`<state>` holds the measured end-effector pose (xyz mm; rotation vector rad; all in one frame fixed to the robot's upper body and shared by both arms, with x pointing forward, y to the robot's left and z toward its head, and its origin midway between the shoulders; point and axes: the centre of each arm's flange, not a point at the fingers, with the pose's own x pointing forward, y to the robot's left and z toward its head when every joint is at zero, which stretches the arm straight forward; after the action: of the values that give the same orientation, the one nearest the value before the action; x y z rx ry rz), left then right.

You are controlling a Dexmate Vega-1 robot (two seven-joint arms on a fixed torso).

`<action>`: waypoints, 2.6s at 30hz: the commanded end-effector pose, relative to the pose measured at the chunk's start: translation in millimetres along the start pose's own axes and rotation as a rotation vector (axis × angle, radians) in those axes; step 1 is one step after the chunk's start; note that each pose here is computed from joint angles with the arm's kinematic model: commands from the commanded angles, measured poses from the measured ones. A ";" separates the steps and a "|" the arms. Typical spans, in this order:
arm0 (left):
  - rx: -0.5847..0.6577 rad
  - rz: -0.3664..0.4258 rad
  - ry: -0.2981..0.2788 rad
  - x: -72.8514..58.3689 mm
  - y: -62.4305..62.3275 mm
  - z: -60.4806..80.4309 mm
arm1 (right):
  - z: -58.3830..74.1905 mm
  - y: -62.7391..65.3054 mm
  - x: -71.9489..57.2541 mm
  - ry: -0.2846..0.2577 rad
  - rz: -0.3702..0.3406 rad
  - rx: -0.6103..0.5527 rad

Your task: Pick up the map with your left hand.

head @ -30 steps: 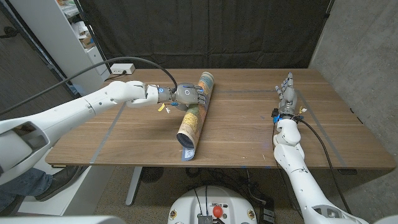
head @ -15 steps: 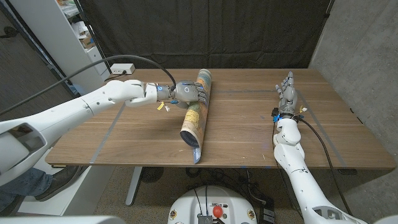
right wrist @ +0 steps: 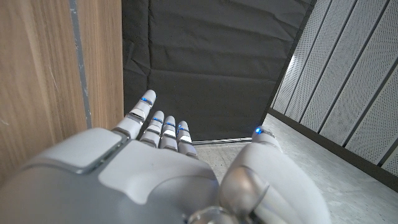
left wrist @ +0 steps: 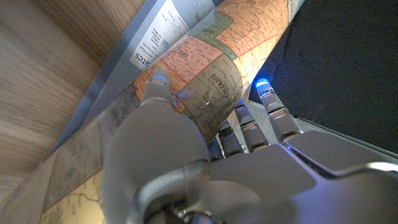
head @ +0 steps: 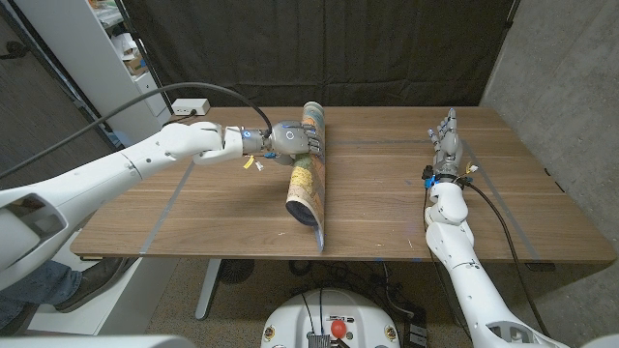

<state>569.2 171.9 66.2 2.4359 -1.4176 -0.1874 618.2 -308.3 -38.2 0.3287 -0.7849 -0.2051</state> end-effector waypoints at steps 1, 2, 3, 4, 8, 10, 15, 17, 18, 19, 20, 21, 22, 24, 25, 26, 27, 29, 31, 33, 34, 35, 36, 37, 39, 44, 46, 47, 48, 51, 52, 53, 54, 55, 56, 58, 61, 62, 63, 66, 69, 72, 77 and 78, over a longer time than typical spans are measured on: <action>0.003 0.049 0.013 -3.2 9.5 -2.7 | 6.9 0.4 -1.9 -0.014 -0.003 -0.001; 0.003 0.050 0.016 -3.3 9.9 -2.8 | 7.5 0.3 -2.0 -0.015 -0.002 -0.001; 0.004 0.051 0.017 -3.4 10.4 -3.2 | 8.1 0.3 -2.0 -0.016 -0.003 -0.001; 0.005 0.053 0.018 -3.6 10.9 -3.6 | 8.7 0.3 -2.0 -0.017 -0.002 -0.002; 0.014 0.060 0.027 -3.3 13.6 -5.9 | 11.0 0.4 -1.3 -0.023 -0.003 -0.002; 0.014 0.067 0.032 -3.0 14.9 -7.0 | 11.7 0.9 -0.8 -0.024 -0.002 -0.002; 0.016 0.072 0.047 -1.4 15.9 -9.2 | 12.1 2.0 0.8 -0.025 0.000 -0.002; 0.020 0.069 0.049 -1.1 15.8 -9.2 | 12.0 2.3 1.2 -0.025 -0.001 -0.001; 0.023 0.066 0.049 -0.9 15.6 -8.9 | 11.9 2.4 1.4 -0.024 0.000 -0.002; 0.026 0.063 0.048 -0.8 15.4 -8.5 | 11.9 2.5 1.6 -0.025 0.000 0.000; 0.027 0.063 0.047 -0.6 15.3 -8.1 | 11.8 2.6 1.7 -0.025 0.000 0.000; 0.030 0.059 0.050 -0.3 15.6 -7.7 | 11.9 2.8 2.1 -0.025 0.001 0.000; 0.031 0.058 0.051 -0.3 15.6 -7.6 | 11.9 2.8 2.1 -0.026 0.001 0.000; 0.030 0.063 0.052 -0.3 16.2 -7.5 | 12.5 2.9 2.7 -0.027 0.002 0.001; 0.033 0.066 0.055 -0.6 17.5 -7.8 | 13.2 3.1 3.2 -0.029 0.003 0.001; 0.033 0.065 0.056 -0.6 17.5 -7.8 | 13.2 3.1 3.2 -0.029 0.003 0.001; 0.034 0.068 0.056 -0.7 18.1 -8.1 | 13.6 3.1 3.6 -0.029 0.004 0.001; 0.030 0.069 0.061 -1.1 19.3 -8.7 | 14.4 3.2 3.9 -0.031 0.005 0.002; 0.037 0.069 0.061 -2.0 21.0 -8.9 | 15.5 3.3 4.3 -0.032 0.005 0.003; 0.039 0.069 0.064 -3.3 22.9 -9.5 | 16.3 3.3 4.6 -0.031 0.005 0.001; 0.041 0.070 0.067 -4.0 24.0 -9.7 | 16.6 3.4 4.7 -0.031 0.005 0.002; 0.042 0.071 0.069 -4.6 25.2 -10.1 | 16.8 3.4 4.7 -0.031 0.006 0.003; 0.042 0.070 0.069 -4.6 25.2 -10.1 | 16.8 3.4 4.7 -0.031 0.006 0.003; 0.043 0.073 0.075 -5.9 27.7 -10.6 | 17.2 3.8 4.6 -0.032 0.008 0.002; 0.045 0.076 0.079 -7.2 30.4 -10.9 | 17.2 4.5 4.0 -0.030 0.009 0.004; 0.059 0.081 0.090 -10.2 36.3 -12.0 | 17.1 6.3 2.8 -0.028 0.012 0.005; 0.061 0.082 0.097 -11.4 38.5 -12.7 | 17.8 7.1 2.5 -0.029 0.013 0.004; 0.061 0.086 0.100 -12.0 39.4 -13.0 | 18.3 7.5 2.4 -0.030 0.014 0.004; 0.061 0.087 0.103 -12.6 40.2 -13.3 | 18.7 7.9 2.3 -0.031 0.014 0.004; 0.063 0.095 0.111 -14.2 42.7 -13.0 | 19.6 8.8 1.6 -0.032 0.015 0.004; 0.063 0.095 0.114 -14.5 43.6 -12.8 | 19.7 9.1 1.3 -0.033 0.016 0.005; 0.062 0.099 0.114 -14.9 44.2 -12.7 | 19.8 9.4 1.0 -0.033 0.016 0.005; 0.063 0.103 0.114 -15.3 45.0 -12.3 | 19.8 9.8 0.8 -0.033 0.017 0.005; 0.066 0.103 0.116 -15.5 45.9 -11.8 | 19.9 10.1 0.6 -0.033 0.018 0.004; 0.068 0.105 0.118 -15.8 46.7 -11.6 | 19.8 10.4 0.5 -0.032 0.019 0.004; 0.065 0.116 0.122 -16.5 47.9 -11.5 | 19.9 10.7 0.2 -0.032 0.020 0.005; 0.066 0.126 0.128 -16.9 49.3 -11.9 | 19.9 10.9 -0.1 -0.031 0.021 0.005; 0.070 0.126 0.129 -16.9 49.9 -12.0 | 20.0 10.9 -0.1 -0.031 0.021 0.005; 0.072 0.127 0.130 -16.9 50.5 -12.2 | 20.3 11.0 0.0 -0.031 0.021 0.004; 0.077 0.133 0.136 -17.1 52.6 -13.0 | 22.0 11.2 0.3 -0.034 0.023 0.005; 0.083 0.138 0.140 -17.6 54.9 -13.4 | 24.6 11.2 1.3 -0.039 0.025 0.005; 0.084 0.147 0.150 -19.0 57.1 -14.4 | 27.0 11.2 2.3 -0.043 0.026 0.002; 0.090 0.164 0.166 -22.7 60.1 -15.9 | 29.0 10.8 3.4 -0.043 0.029 -0.001; 0.093 0.165 0.170 -23.4 60.9 -16.4 | 29.1 10.6 3.6 -0.043 0.029 -0.001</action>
<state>519.8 165.4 96.4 2.3474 -1.5475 0.0726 602.6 -303.8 -17.1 0.3199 -0.8268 -0.1879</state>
